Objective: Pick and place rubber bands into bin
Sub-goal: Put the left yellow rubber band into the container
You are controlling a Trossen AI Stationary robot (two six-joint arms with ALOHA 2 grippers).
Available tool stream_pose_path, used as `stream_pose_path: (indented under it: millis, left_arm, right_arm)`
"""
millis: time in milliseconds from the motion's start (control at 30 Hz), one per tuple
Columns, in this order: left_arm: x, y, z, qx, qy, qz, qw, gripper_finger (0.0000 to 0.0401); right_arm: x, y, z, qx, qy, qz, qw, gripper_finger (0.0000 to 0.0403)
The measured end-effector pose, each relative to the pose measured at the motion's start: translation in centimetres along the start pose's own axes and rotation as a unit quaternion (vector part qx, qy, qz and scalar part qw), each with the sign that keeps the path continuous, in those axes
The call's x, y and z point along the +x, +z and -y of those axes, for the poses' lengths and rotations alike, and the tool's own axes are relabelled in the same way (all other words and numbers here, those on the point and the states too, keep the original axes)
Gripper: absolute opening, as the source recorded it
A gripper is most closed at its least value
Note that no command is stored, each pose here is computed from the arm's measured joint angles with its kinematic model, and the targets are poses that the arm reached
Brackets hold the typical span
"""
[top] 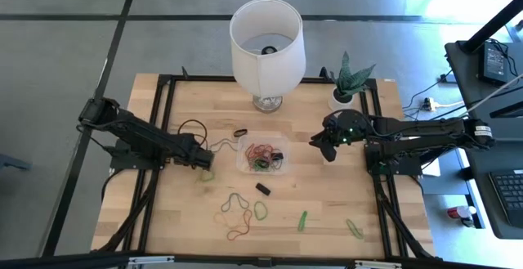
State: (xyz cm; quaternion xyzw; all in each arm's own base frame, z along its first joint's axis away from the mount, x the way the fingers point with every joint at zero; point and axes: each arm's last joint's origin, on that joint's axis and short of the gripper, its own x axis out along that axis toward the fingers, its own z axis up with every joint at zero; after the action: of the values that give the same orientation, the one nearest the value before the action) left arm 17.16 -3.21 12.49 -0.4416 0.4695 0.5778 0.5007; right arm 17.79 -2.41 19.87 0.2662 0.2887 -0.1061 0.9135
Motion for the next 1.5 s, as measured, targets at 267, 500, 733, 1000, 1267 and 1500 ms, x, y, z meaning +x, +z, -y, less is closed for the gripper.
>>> stream_pose_path:
  millis: [267,500,733,1000,1267,1500]
  left_arm:
    - [-0.6,0.0,0.3,0.071,-0.012,0.005,0.997,0.0009]
    - [-4.8,-0.2,1.7,0.14,-0.029,0.036,0.989,0.0002]
    - [-12.8,0.1,2.6,0.253,-0.035,0.103,0.961,0.0002]
    - [-20.5,1.1,2.6,0.319,-0.097,0.199,0.922,0.0002]
    - [-24.8,2.7,5.4,0.375,-0.206,0.325,0.843,0.0002]
    - [-25.3,4.7,10.3,0.422,-0.263,0.385,0.778,0.0002]
  right_arm:
    - [0.0,0.3,-0.1,-0.004,0.008,0.014,1.0,0.0134]
    - [0.0,0.3,-0.1,-0.013,0.007,0.014,1.0,0.0134]
    - [0.0,0.4,-0.2,-0.015,0.01,0.019,1.0,0.0134]
    - [0.0,0.4,-0.2,-0.015,0.011,0.021,1.0,0.0134]
    - [0.0,0.4,-0.2,-0.016,0.011,0.021,1.0,0.0134]
    - [0.0,0.4,-0.2,-0.018,0.011,0.021,1.0,0.0134]
